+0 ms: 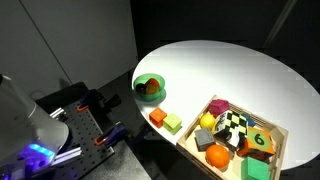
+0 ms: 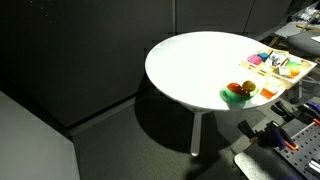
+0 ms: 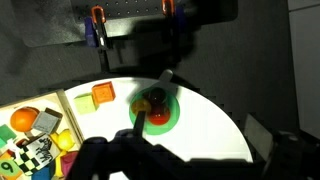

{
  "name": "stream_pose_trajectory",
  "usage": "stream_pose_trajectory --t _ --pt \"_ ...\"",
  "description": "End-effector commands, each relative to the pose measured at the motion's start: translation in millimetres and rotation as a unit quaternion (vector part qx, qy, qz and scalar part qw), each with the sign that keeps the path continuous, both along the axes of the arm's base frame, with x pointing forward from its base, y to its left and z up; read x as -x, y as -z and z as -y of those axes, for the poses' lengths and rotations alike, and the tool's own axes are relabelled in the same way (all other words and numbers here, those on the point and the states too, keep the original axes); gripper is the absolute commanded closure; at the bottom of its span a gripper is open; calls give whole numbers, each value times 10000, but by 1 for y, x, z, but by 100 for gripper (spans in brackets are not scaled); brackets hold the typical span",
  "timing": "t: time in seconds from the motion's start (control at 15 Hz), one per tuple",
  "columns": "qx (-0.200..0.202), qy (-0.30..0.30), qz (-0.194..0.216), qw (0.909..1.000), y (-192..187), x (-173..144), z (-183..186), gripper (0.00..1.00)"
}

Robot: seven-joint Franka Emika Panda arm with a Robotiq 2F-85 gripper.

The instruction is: Put the light green block inside the bowl

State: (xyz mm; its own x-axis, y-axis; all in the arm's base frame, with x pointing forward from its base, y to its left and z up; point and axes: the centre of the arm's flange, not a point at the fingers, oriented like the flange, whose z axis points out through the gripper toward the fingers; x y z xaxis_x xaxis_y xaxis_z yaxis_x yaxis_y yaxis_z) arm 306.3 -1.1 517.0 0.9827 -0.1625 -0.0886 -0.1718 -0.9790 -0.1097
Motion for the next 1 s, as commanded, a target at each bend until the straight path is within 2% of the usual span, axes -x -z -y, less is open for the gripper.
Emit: stream_pose_trajectory --t 0.0,0.53,0.73,0.93 --pt "67 279 193 9994 9 -24 13 0" --pt "167 769 803 9937 28 -80 36 0" --pt "239 1052 831 9907 39 -100 46 0" --pt "297 1292 611 9893 54 -119 55 0"
